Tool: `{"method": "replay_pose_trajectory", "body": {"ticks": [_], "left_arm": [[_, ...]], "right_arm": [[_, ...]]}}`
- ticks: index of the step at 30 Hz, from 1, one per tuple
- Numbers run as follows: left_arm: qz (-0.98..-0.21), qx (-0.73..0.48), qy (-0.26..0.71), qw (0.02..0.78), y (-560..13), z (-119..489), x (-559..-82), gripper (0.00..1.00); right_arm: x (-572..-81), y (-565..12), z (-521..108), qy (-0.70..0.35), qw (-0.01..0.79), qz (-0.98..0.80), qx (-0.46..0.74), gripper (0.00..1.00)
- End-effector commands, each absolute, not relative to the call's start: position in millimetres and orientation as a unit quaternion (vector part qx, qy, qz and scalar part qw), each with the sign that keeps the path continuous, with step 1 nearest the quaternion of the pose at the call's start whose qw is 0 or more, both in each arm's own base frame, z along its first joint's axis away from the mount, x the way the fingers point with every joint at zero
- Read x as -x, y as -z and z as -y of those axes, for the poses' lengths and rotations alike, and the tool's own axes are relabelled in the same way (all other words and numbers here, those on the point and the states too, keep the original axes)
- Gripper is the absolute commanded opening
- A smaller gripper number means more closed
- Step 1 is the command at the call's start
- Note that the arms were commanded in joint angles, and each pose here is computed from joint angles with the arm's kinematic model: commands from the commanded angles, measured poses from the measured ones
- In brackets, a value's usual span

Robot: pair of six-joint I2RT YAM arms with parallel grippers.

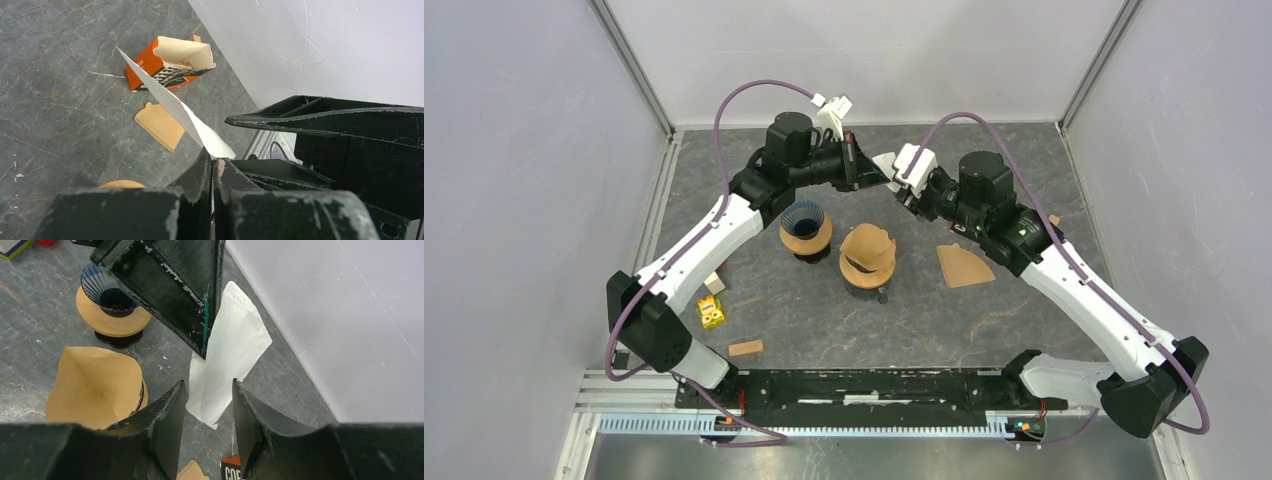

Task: Place the coffee filter in the dripper
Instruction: Place the coffee filter in the coffee dripper.

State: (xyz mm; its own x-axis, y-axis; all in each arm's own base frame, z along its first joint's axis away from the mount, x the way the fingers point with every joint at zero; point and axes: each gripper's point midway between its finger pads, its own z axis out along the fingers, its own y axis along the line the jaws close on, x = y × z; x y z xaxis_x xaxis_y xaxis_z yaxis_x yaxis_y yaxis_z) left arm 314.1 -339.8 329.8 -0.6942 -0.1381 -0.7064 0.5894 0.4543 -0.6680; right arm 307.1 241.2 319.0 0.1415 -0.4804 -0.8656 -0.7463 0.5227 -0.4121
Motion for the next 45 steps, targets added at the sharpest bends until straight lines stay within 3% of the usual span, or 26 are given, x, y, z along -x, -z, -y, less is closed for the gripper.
{"method": "replay_pose_trajectory", "body": {"ticks": [1, 45], "left_arm": [[-0.748, -0.168, 0.511, 0.389, -347.6, 341.0, -309.9, 0.02], [-0.742, -0.18, 0.516, 0.388, -347.5, 342.0, -301.3, 0.02]], "right_arm": [[-300.2, -337.2, -240.4, -0.128, 0.611, -0.624, 0.469, 0.46], [-306.7, -343.7, -236.8, -0.145, 0.612, -0.631, 0.454, 0.44]]}}
